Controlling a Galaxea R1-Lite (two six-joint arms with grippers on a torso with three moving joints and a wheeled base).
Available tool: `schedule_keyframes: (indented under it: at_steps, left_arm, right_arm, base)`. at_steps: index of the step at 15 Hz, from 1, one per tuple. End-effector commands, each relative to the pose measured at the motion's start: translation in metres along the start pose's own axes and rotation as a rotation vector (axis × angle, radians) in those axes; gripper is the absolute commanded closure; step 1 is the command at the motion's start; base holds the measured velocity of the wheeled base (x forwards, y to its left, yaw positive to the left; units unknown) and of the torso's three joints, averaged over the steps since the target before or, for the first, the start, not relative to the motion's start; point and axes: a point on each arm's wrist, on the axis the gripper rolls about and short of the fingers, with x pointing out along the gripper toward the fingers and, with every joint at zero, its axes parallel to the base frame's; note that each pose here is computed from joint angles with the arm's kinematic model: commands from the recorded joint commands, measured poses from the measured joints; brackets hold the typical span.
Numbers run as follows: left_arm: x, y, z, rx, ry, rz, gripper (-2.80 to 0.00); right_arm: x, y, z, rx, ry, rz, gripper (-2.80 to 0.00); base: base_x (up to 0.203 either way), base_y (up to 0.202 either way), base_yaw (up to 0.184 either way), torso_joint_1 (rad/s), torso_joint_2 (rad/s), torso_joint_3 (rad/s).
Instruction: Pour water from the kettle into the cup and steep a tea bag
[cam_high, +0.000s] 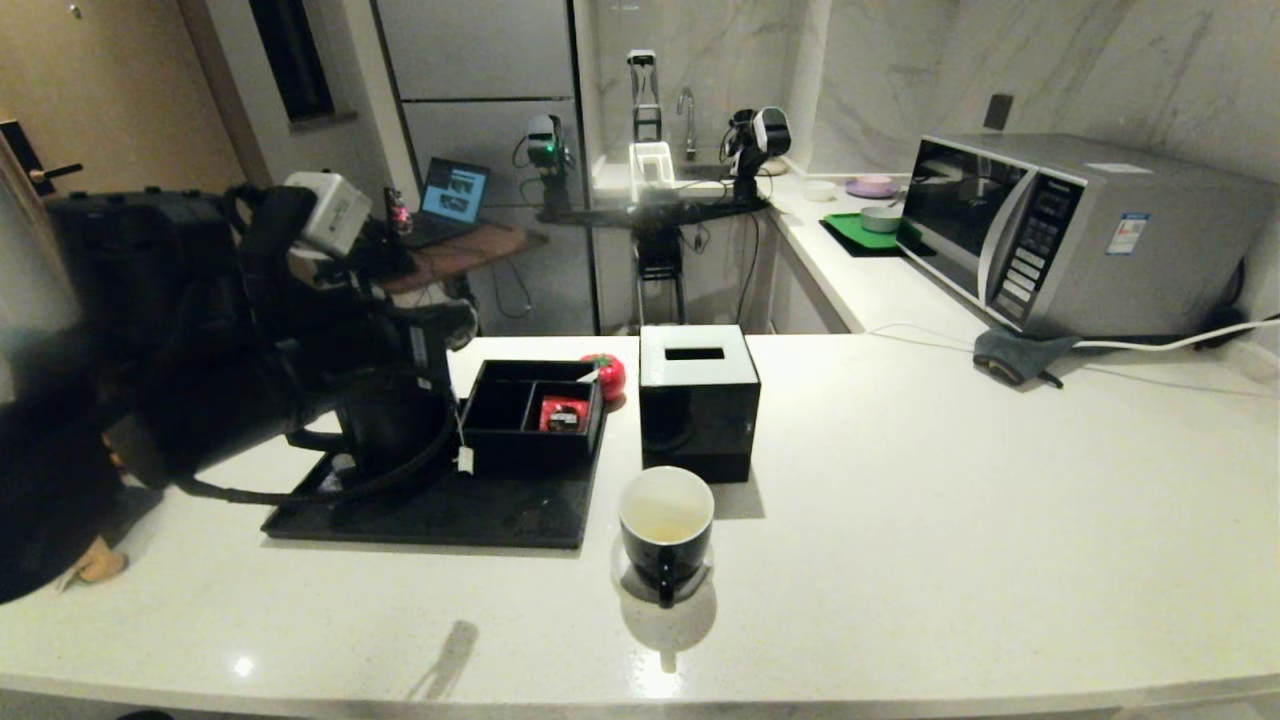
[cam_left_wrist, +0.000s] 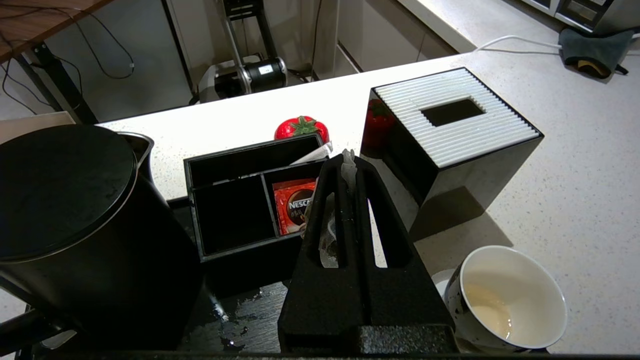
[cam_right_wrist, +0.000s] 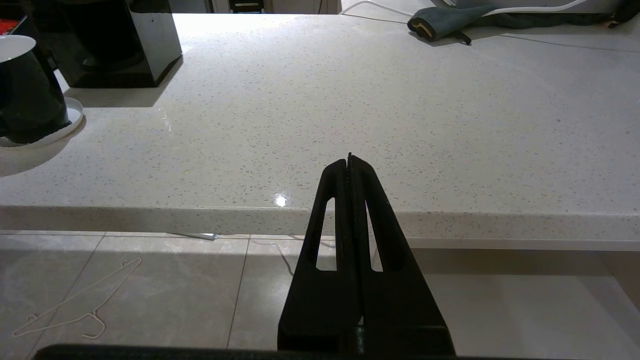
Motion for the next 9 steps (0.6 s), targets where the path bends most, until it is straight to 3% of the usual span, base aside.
schedule_keyframes:
  at_steps: [1,9]
  left_arm:
    - [0.0,0.0,0.0,-0.002,-0.001,0.001,0.0]
    - [0.0,0.011,-0.002,-0.009,0.007,0.04,0.0]
  right_arm:
    - [0.0,0.0,0.0,0.006,0.0,0.002,0.0]
    - [0.0,0.0,0.0,-0.025,0.003,0.0,0.0]
  base:
    - [0.0,0.0,0.0,0.0,0.0,0.0]
    - [0.0,0.0,0.0,0.0,0.0,0.0]
